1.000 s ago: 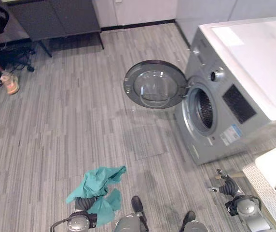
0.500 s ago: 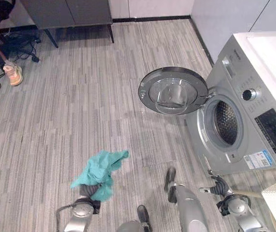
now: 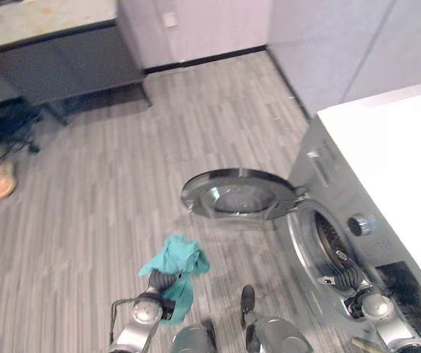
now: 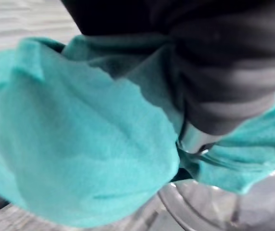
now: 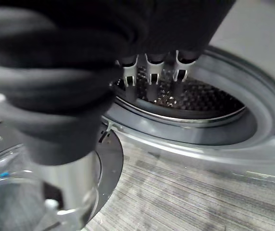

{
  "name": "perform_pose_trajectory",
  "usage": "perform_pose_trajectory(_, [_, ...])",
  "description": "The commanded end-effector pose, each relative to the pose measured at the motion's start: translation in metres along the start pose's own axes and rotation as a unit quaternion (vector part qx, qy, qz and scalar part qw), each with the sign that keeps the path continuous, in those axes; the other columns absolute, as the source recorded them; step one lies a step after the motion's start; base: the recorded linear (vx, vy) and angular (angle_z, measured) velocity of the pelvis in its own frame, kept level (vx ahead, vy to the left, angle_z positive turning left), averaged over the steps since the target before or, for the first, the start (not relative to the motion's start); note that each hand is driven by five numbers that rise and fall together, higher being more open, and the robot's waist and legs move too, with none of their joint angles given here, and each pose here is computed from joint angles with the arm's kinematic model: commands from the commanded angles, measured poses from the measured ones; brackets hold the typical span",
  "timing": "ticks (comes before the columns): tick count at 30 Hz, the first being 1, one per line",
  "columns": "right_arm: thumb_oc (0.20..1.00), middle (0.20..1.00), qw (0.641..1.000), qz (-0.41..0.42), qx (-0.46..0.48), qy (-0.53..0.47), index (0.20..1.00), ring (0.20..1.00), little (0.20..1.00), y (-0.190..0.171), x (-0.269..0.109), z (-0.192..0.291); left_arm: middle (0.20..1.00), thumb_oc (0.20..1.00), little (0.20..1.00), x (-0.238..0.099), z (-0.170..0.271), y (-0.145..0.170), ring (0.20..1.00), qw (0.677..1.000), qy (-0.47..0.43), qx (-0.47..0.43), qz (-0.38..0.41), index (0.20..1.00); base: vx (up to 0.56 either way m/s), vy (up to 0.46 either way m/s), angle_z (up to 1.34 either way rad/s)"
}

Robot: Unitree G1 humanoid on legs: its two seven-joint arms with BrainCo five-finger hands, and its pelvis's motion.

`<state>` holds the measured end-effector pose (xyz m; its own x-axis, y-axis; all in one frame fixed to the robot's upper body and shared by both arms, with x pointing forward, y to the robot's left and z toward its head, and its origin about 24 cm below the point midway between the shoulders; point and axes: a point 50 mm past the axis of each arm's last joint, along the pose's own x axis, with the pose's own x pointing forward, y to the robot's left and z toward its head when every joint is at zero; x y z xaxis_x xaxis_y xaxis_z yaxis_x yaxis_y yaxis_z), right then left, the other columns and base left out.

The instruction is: Grab the laundry basket,head to the washer,open it,put in the laundry and shut it.

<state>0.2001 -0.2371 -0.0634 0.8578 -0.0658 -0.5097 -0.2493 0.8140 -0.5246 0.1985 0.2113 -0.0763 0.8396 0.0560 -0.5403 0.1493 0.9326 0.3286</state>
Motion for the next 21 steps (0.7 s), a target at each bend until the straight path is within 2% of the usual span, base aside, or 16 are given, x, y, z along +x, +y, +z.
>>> perform_pose_trajectory(1, [1.000, 1.000, 0.999, -0.041, -0.017, 0.005, 1.000, 1.000, 1.000, -0.023, -0.003, -0.008, 0.200, 0.200, 0.200, -0.001, 0.011, 0.005, 0.200, 0.999, -0.042, 0.024, 0.006, 0.200, 0.14, 0.187, -2.13])
perform_pose_trajectory(7, [1.000, 1.000, 1.000, -0.015, -0.026, 0.005, 1.000, 1.000, 1.000, -0.012, -0.001, -0.007, 0.200, 0.200, 0.200, 0.000, 0.017, -0.001, 0.200, 0.997, -0.058, 0.047, -0.015, 0.200, 0.08, 0.184, -1.71])
perform_pose_trajectory(12, [1.000, 1.000, 0.999, 0.001, -0.033, -0.012, 1.000, 1.000, 1.000, -0.004, 0.004, 0.005, 0.200, 0.200, 0.200, 0.002, 0.029, 0.011, 0.200, 0.995, -0.081, 0.063, 0.007, 0.200, -0.06, 0.090, -1.39])
perform_pose_trajectory(18, [1.000, 1.000, 0.999, 0.013, -0.020, -0.040, 1.000, 1.000, 1.000, 0.008, 0.007, 0.019, 0.200, 0.200, 0.200, 0.001, 0.035, 0.024, 0.200, 0.994, -0.094, 0.043, 0.041, 0.200, -0.02, -0.061, -0.87])
perform_pose_trajectory(21, [1.000, 1.000, 0.999, 0.000, -0.017, -0.032, 1.000, 1.000, 1.000, 0.002, 0.007, 0.015, 0.200, 0.200, 0.200, 0.002, 0.035, 0.025, 0.200, 0.994, -0.092, 0.030, 0.050, 0.200, 0.03, -0.140, -0.91])
